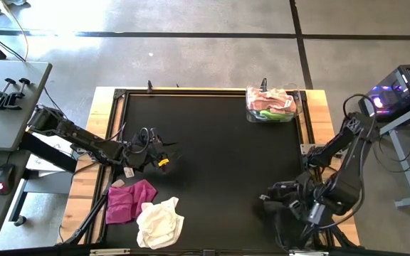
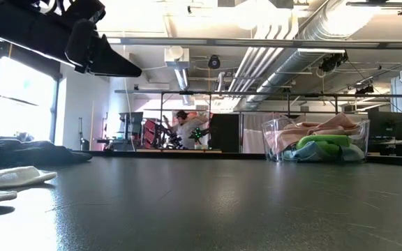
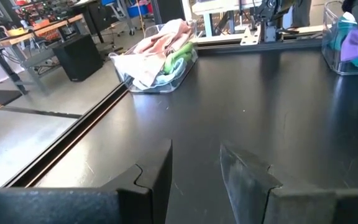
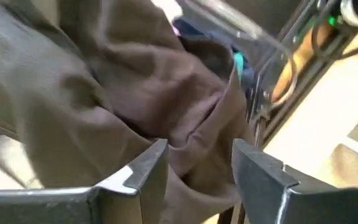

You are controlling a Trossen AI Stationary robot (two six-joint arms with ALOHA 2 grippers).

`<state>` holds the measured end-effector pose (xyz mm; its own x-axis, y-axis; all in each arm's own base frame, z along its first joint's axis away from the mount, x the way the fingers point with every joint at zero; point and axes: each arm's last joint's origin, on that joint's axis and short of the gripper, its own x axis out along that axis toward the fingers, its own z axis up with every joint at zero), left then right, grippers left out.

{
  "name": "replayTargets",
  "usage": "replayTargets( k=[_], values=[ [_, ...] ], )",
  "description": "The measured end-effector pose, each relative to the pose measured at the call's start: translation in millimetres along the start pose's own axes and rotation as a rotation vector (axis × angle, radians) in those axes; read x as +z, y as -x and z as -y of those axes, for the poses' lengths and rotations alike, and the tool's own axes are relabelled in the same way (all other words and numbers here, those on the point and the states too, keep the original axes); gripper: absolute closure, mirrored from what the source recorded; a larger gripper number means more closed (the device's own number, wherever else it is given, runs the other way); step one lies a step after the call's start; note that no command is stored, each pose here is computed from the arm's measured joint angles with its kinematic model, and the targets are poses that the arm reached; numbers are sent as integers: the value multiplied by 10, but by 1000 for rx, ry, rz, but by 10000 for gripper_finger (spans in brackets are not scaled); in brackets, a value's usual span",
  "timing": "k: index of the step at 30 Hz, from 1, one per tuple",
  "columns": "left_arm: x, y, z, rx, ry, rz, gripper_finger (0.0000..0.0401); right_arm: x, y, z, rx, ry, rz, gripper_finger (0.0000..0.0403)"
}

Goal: Sort towels by color in basket
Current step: Put the bottom black towel into the bottom transparent bin

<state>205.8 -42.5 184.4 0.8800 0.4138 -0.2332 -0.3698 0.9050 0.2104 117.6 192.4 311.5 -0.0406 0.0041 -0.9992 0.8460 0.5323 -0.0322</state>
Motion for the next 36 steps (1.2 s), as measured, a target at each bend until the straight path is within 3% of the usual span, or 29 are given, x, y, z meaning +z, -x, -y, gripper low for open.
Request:
replayTargets(
  k=[6,9,12,19,26,31,36],
  values=[
    [-2,0,0,0,2,-2,277,41,56,-100,167,98,177,236],
    [-2,0,0,0,9,-2,277,56,-61,-242,288,183,261,236],
    [-2,0,0,0,8,-2,277,83,-300,-333,329,216,270,236],
    [-3,1,6,-17,7,-2,277,73,-1022,-203,233,187,138,236],
    [-3,1,8,-25,7,-3,277,84,-1443,7,179,150,136,236],
    [-3,1,8,-25,7,-2,277,91,-1455,16,173,182,147,236],
    [-3,1,8,-25,7,-2,277,55,-1153,-26,114,215,181,236]
  ],
)
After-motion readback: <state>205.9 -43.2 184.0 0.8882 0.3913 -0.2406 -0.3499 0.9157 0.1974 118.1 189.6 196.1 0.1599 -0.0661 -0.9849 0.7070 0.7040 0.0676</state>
